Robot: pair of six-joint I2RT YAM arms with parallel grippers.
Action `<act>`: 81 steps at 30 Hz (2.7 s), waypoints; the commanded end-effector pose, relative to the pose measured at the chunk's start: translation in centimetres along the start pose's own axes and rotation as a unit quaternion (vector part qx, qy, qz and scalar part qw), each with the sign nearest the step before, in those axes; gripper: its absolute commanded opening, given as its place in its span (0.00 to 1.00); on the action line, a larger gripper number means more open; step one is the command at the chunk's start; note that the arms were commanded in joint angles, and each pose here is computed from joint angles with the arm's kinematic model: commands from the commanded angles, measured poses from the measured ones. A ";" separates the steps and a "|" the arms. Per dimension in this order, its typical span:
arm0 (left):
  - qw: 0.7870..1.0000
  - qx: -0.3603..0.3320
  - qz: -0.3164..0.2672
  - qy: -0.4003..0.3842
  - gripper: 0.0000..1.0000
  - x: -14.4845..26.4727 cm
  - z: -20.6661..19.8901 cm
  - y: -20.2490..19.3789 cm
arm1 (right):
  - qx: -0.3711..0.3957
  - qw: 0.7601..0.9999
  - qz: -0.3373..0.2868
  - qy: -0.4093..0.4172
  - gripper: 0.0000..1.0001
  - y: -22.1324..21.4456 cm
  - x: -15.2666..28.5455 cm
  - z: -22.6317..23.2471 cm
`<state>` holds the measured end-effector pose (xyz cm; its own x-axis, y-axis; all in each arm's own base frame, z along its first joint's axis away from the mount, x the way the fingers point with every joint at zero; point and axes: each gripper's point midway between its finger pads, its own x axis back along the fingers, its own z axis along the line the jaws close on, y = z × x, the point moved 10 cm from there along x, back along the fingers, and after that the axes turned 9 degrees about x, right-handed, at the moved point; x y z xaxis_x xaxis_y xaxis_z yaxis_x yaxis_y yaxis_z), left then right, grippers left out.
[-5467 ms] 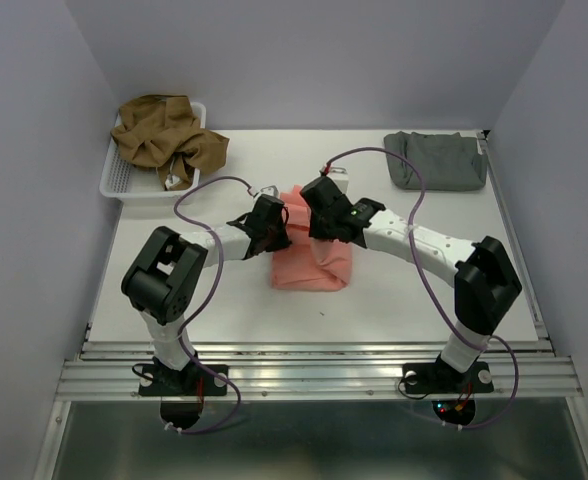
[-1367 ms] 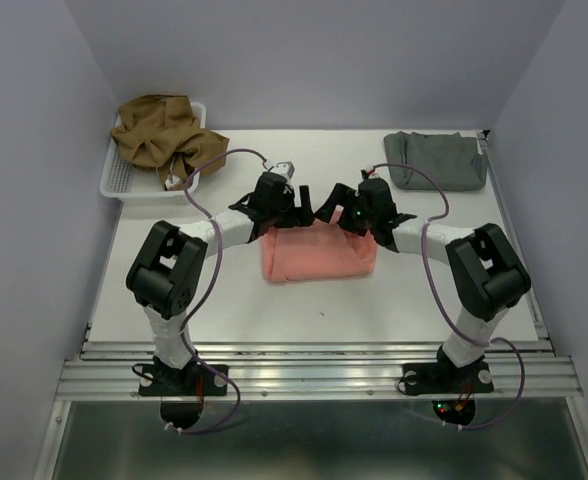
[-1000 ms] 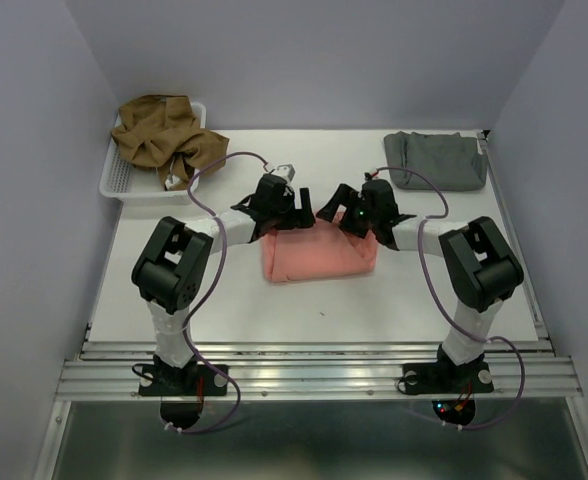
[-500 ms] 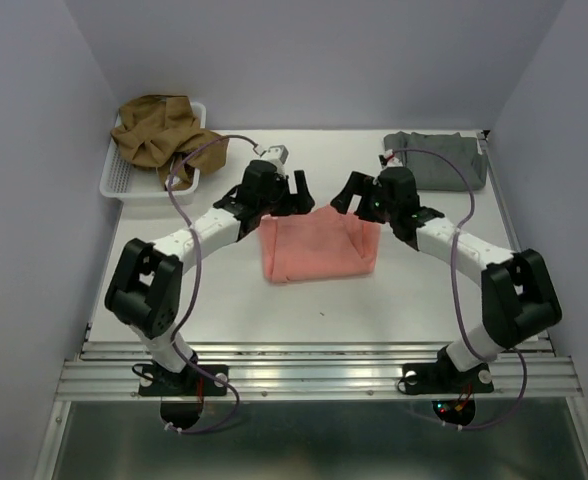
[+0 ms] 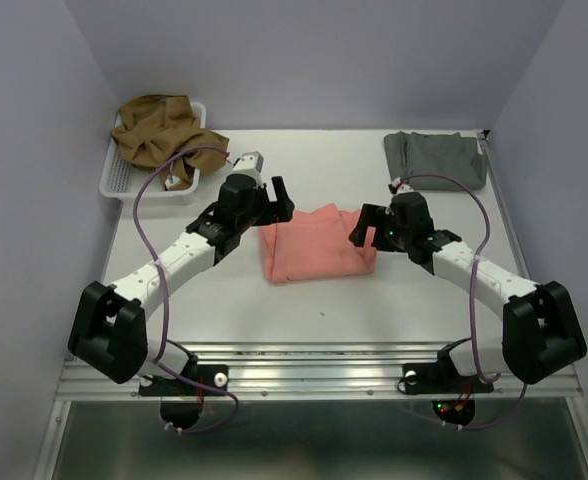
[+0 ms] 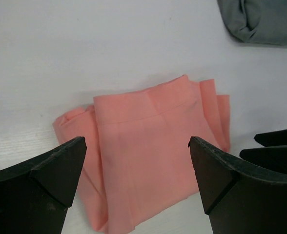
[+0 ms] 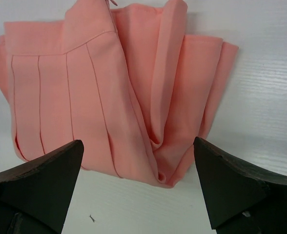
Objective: Fold and stack the skirts
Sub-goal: Neatly place the folded skirt to the corner
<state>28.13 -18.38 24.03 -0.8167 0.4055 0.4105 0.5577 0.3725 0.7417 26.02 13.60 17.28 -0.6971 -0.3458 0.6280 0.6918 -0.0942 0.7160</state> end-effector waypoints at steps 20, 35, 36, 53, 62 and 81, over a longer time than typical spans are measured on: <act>0.998 0.005 0.043 0.055 0.99 -1.9 2.4 -3.0 | 0.105 0.993 0.041 -0.044 1.00 1.0 -4.2 0.5; 0.997 0.005 0.051 0.061 0.99 -2.3 2.7 -3.5 | 0.095 0.987 0.070 -0.111 1.00 -0.8 -6.4 0.0; 0.997 0.005 0.052 0.061 0.99 -2.3 2.8 -3.5 | 0.092 0.986 0.070 -0.120 1.00 -0.9 -6.4 -0.1; 0.997 0.006 0.052 0.060 0.99 -2.3 2.7 -3.4 | 0.078 0.982 0.119 -0.126 0.99 -2.8 -9.5 -0.6; 0.996 0.004 0.052 0.067 0.99 -2.4 2.8 -3.4 | 0.093 0.981 0.116 -0.120 0.30 -2.6 -10.4 -0.5; 0.994 0.013 -0.023 0.105 0.99 0.9 3.1 0.0 | 0.221 0.946 -0.085 -0.219 0.01 9.5 -7.5 0.9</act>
<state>27.83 -16.46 20.65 -0.8027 0.2495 0.5417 0.5960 0.3699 0.7127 35.35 16.78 14.02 -0.7404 -0.0321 0.6714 0.6385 0.2785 0.7174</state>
